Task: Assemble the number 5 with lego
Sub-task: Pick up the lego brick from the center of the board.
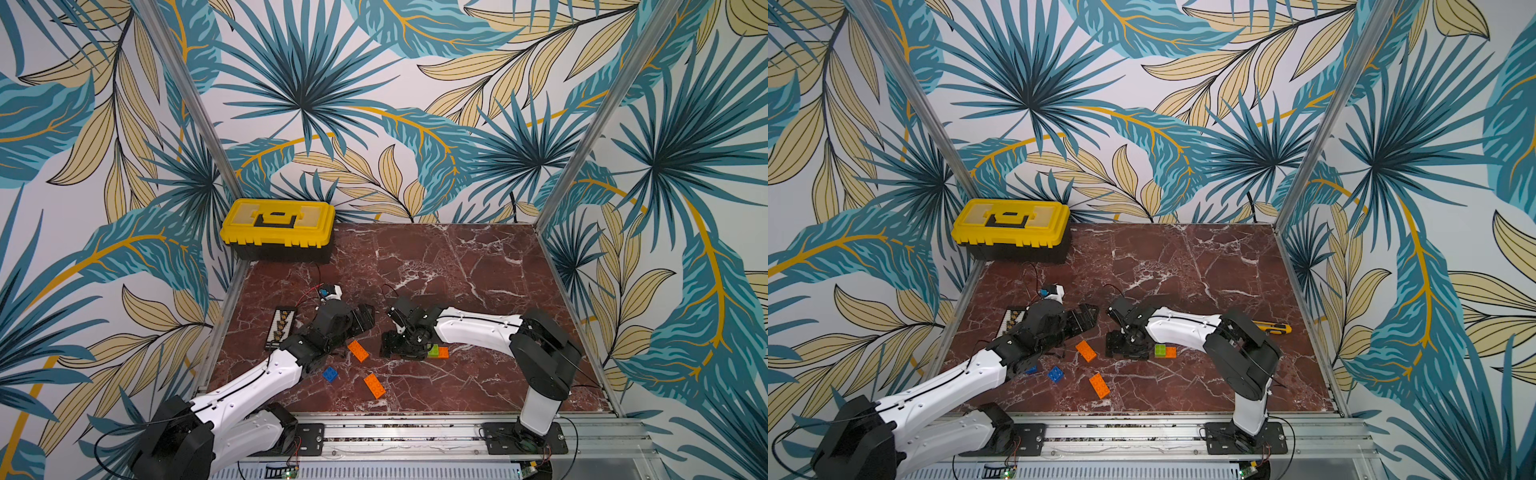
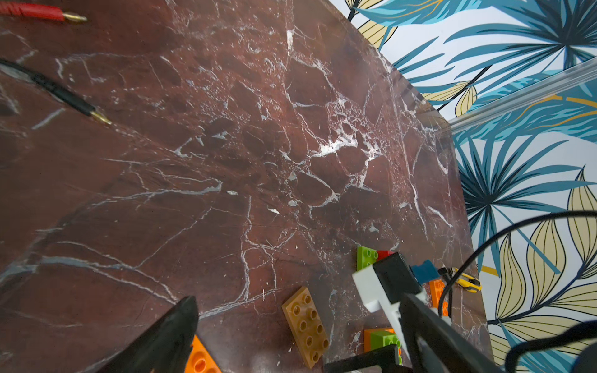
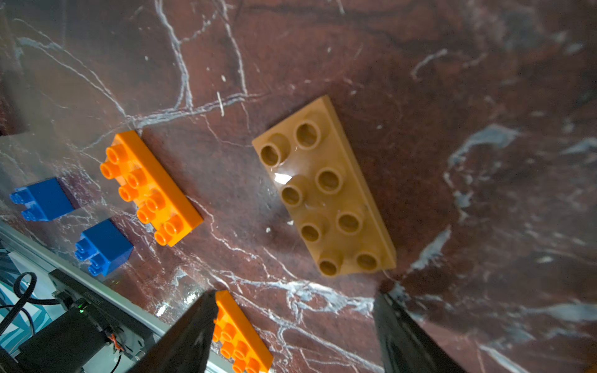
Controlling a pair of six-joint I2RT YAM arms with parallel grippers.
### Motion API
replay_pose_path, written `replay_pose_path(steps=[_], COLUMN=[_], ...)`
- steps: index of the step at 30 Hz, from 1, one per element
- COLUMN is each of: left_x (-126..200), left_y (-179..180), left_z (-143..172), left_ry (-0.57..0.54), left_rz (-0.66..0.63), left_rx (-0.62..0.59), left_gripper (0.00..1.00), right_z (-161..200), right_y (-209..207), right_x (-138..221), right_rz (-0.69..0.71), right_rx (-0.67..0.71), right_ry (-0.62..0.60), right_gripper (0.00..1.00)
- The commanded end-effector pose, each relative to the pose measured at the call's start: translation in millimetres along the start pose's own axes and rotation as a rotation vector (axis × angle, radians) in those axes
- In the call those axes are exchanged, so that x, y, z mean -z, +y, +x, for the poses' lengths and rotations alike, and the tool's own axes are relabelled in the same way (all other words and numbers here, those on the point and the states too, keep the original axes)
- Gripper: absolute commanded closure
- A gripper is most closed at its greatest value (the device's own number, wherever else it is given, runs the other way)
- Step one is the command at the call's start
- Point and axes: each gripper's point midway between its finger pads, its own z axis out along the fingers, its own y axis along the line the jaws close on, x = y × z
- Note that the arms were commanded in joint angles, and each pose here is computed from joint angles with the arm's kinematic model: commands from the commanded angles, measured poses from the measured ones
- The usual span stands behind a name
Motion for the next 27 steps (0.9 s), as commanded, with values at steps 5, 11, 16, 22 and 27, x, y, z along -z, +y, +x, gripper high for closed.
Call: replay_pose_path(steps=[5,11,16,22,27], left_x=[-7,-6,-1,15,36], left_y=[-8,-6,2,29,56], left_z=[6,6,-1,-13,-20], left_ry=[0.045,0.045,0.006,-0.076,-0.144], left_rz=[0.040,0.028,-0.018,-0.149,-0.268], left_rx=[-0.008,-0.011,-0.013,0.023,0.051], left_gripper=[0.00,0.00,0.00,0.00,0.00], right_z=[-3,-11,-21,-38,-45], right_y=[-8,-9,-14,-17,-13], right_x=[-7,-16,-17,-18,-28], right_rz=[0.059,0.085,0.140,0.232,0.253], right_rx=[-0.016,-0.032,-0.033,-0.003,0.009], right_ry=[-0.012,-0.022,-0.058,-0.095,-0.077], right_gripper=[0.20,0.19,0.18,0.15,0.13])
